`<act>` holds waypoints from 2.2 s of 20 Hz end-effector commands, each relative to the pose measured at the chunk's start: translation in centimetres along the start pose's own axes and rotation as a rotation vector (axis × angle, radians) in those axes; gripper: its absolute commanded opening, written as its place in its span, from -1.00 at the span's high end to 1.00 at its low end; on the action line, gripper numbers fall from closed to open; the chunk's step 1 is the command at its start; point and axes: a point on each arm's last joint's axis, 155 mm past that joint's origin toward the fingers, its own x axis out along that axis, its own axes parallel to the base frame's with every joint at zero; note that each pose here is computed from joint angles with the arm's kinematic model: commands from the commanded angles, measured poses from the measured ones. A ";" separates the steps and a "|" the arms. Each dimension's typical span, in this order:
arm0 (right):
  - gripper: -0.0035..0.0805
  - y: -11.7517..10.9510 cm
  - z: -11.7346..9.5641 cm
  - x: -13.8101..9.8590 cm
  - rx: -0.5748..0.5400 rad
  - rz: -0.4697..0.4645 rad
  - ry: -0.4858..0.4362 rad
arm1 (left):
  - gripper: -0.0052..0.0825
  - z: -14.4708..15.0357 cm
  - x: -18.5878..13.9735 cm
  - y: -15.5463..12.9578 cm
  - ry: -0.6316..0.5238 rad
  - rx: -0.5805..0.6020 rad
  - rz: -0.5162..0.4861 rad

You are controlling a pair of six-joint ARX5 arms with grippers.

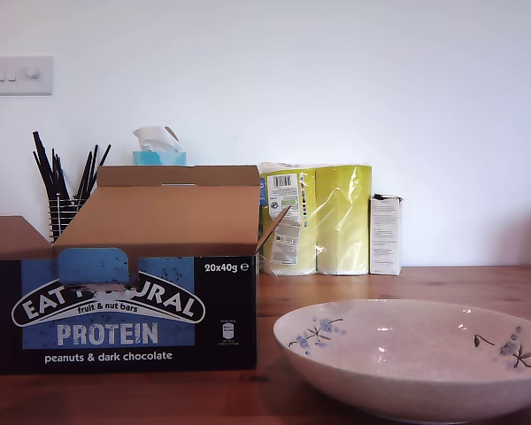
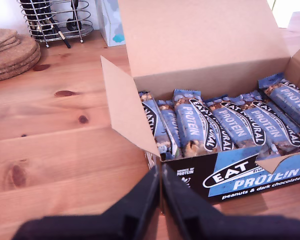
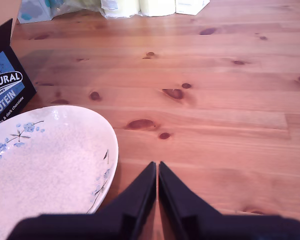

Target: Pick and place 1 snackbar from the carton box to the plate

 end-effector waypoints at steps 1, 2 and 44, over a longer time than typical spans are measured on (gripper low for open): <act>0.95 0.1 1.0 0.0 -0.008 0.005 -0.044 | 0.93 -0.9 0.2 -0.1 0.026 -0.003 -0.005; 0.95 0.1 1.0 0.0 -0.008 0.005 -0.044 | 0.93 -0.9 0.2 -0.1 0.027 -0.003 -0.005; 0.95 12.5 5.8 -3.6 -0.213 0.476 0.456 | 0.76 6.3 9.3 -9.3 0.683 0.153 -0.216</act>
